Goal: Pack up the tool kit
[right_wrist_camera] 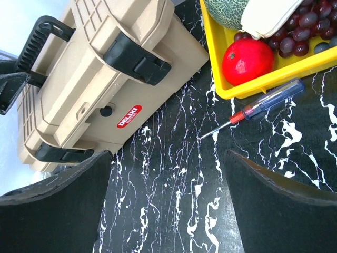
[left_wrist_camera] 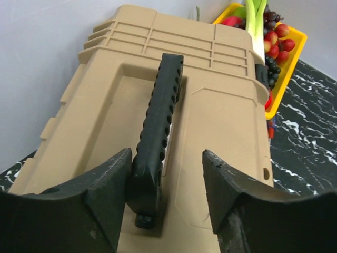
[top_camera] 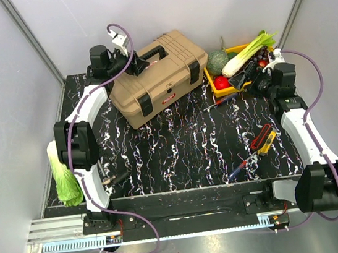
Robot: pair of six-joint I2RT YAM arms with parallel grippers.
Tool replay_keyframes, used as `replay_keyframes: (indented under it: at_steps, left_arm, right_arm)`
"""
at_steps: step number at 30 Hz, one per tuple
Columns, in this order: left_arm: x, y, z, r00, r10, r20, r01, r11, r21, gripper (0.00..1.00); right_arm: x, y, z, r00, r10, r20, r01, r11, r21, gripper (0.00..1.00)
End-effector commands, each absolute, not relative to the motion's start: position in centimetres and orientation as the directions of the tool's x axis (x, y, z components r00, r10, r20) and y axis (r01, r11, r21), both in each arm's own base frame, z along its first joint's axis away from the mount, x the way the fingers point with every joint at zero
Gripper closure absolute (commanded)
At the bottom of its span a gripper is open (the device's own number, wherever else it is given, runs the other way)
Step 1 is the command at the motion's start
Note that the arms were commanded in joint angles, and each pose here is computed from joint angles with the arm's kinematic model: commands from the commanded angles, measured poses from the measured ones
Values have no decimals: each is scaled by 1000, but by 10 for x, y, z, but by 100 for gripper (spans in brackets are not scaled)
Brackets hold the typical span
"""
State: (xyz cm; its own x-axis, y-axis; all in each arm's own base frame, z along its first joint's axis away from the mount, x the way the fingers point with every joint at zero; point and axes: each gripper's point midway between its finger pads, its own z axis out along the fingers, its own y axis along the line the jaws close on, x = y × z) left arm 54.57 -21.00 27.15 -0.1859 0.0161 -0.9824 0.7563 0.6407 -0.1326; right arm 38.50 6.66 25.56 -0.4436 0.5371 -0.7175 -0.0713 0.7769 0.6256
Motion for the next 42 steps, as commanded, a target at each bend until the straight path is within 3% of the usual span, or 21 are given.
replay_keyframes:
  at_steps: [1, 3, 9, 13, 18, 22, 30, 35, 36, 39, 42]
  left_arm:
    - [555, -209, 281, -129, 48, -990, 753, 654, -66, 50]
    - [557, -208, 280, -126, 56, -990, 747, 662, -57, 59]
    - [561, -203, 286, -122, 66, -990, 722, 691, -43, 100]
    - [562, -192, 305, -142, 33, -989, 651, 756, -69, 100]
    - [543, -183, 320, -272, -125, -954, 523, 813, -256, 100]
    - [522, -176, 313, -320, -195, -927, 420, 848, -323, 100]
    - [475, -110, 280, -356, -375, -856, -6, 917, -399, 100]
    - [456, -89, 267, -343, -416, -843, -162, 910, -383, 100]
    - [454, -95, 267, -353, -415, -838, -148, 910, -388, 97]
    - [451, -112, 270, -395, -385, -834, -53, 916, -398, 37]
    - [450, -113, 283, -390, -337, -857, -4, 931, -365, 1]
  right_arm:
    - [390, 69, 280, -410, 537, -738, -116, 772, 625, 8]
    - [390, 68, 278, -409, 542, -735, -106, 771, 628, 9]
    - [384, 68, 275, -400, 552, -732, -100, 767, 634, 9]
    - [386, 70, 273, -405, 555, -726, -96, 764, 638, 9]
    - [391, 81, 269, -422, 544, -725, -100, 767, 634, 9]
    - [392, 122, 260, -479, 509, -715, -157, 752, 641, 9]
    - [390, 186, 238, -568, 490, -661, -230, 677, 699, 8]
    - [387, 210, 231, -604, 486, -632, -247, 640, 728, 8]
    - [386, 213, 229, -612, 488, -622, -241, 634, 735, 7]
    - [381, 225, 226, -636, 480, -604, -251, 612, 750, 3]
    - [376, 234, 226, -651, 480, -588, -259, 588, 766, 0]
